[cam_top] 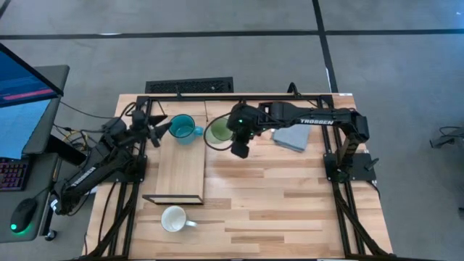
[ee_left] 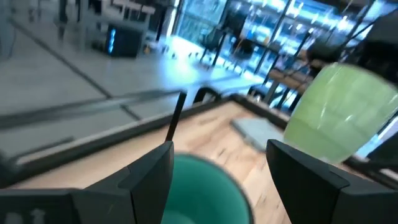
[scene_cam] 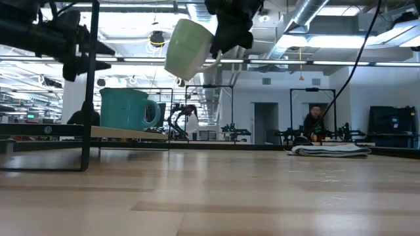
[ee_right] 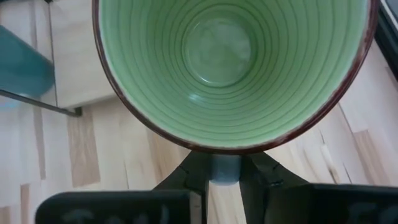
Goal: Stack small to large cups/mugs on shelf
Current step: Put the green mug on the shelf
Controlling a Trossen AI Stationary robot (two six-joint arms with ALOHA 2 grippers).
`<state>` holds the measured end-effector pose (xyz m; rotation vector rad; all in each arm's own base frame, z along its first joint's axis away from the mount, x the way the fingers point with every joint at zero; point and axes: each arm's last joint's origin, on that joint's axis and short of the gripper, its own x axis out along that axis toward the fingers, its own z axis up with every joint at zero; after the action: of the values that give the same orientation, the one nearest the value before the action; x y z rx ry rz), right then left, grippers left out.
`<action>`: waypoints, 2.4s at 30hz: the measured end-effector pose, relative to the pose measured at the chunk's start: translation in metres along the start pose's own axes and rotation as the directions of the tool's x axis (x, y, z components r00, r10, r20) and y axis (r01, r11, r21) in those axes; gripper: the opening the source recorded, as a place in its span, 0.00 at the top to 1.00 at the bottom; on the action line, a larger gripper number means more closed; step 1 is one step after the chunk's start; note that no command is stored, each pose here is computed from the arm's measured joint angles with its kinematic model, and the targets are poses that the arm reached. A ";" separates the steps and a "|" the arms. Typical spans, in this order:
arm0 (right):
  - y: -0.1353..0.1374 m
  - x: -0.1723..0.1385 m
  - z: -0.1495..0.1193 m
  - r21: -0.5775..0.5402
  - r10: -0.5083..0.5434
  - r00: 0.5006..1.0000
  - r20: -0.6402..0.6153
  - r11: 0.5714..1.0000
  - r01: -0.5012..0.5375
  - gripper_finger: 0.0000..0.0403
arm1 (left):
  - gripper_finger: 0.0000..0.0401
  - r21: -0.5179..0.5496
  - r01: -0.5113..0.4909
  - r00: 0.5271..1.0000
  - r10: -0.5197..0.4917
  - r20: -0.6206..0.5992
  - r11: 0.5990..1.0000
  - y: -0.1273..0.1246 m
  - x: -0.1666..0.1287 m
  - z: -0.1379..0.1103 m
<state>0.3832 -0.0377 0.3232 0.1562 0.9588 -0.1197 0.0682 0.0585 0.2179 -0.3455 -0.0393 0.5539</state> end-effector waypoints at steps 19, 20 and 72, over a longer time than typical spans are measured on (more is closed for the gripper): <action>0.025 0.049 0.041 -0.183 0.065 0.993 -0.099 0.980 -0.083 0.83 | 0.38 0.111 0.031 0.999 -0.026 -0.042 0.993 -0.023 -0.029 0.042; 0.027 0.051 0.045 -0.197 0.066 0.992 -0.106 0.977 -0.086 0.83 | 0.38 0.116 0.026 0.999 -0.021 -0.040 0.993 -0.024 -0.031 0.044; 0.039 0.140 0.053 -0.206 0.134 0.987 -0.087 0.967 -0.149 0.83 | 0.38 0.123 -0.003 0.995 0.016 -0.102 0.992 -0.023 -0.034 0.040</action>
<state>0.5122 -0.0136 0.2418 0.0317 1.0226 0.1209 0.0457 0.0355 0.2652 -0.2540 0.0959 0.5449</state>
